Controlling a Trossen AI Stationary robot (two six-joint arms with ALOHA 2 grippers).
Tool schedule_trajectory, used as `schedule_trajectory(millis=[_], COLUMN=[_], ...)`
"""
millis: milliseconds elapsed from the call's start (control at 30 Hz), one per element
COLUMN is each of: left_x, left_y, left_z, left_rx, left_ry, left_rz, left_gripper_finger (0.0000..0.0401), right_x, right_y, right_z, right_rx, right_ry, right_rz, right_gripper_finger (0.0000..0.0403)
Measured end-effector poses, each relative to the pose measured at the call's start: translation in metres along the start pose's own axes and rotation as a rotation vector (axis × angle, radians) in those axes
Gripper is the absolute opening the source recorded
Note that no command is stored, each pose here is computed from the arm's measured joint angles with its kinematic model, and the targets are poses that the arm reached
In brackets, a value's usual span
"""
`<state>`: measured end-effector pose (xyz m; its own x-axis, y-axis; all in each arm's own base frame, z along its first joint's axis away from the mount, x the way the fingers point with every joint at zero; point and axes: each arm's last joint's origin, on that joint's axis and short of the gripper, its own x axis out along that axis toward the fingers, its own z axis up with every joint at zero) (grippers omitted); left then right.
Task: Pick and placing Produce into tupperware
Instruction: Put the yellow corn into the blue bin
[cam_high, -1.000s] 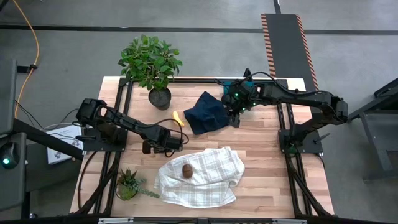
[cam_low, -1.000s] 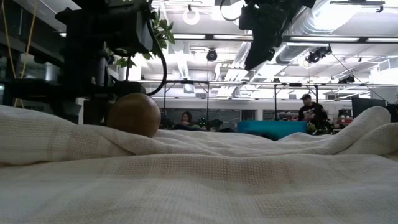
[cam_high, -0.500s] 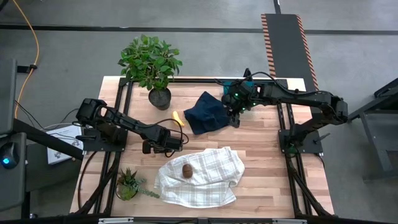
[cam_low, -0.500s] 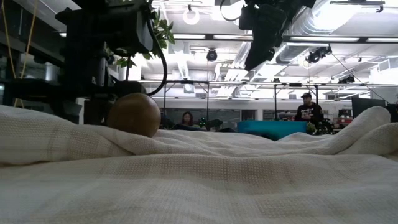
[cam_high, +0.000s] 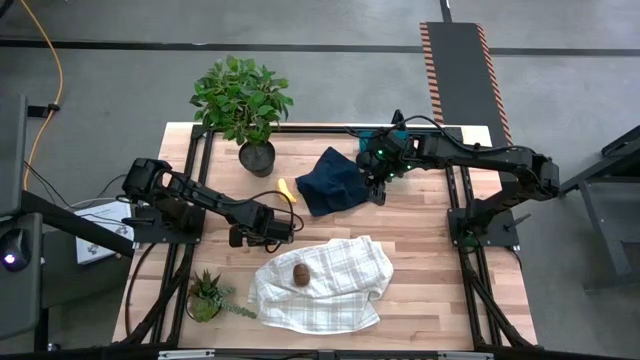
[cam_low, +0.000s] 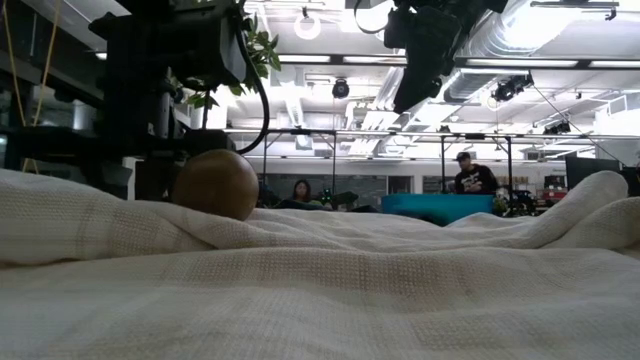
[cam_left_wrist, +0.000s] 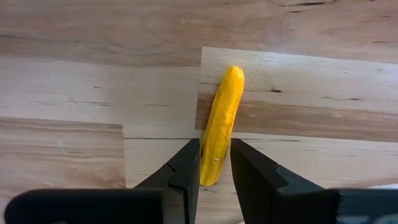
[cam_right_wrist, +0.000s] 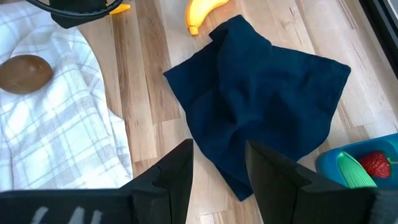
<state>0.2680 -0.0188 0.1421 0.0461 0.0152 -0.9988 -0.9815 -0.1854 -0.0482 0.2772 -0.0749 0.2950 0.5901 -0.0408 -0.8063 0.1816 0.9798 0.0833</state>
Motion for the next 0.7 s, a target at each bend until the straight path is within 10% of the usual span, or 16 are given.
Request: schedule_trajectory(millis=[700], left_x=[-0.0006], left_y=[-0.0089], left_z=[-0.0024], left_rx=[0.048], left_ry=[0.022], left_rz=[-0.093], left_gripper_finger=[0.0010], right_x=[0.0000], right_y=[0.0000], right_z=[0.0000], right_rx=[0.002], right_ry=[0.000], right_rz=[0.000], right_gripper_finger=[0.0139])
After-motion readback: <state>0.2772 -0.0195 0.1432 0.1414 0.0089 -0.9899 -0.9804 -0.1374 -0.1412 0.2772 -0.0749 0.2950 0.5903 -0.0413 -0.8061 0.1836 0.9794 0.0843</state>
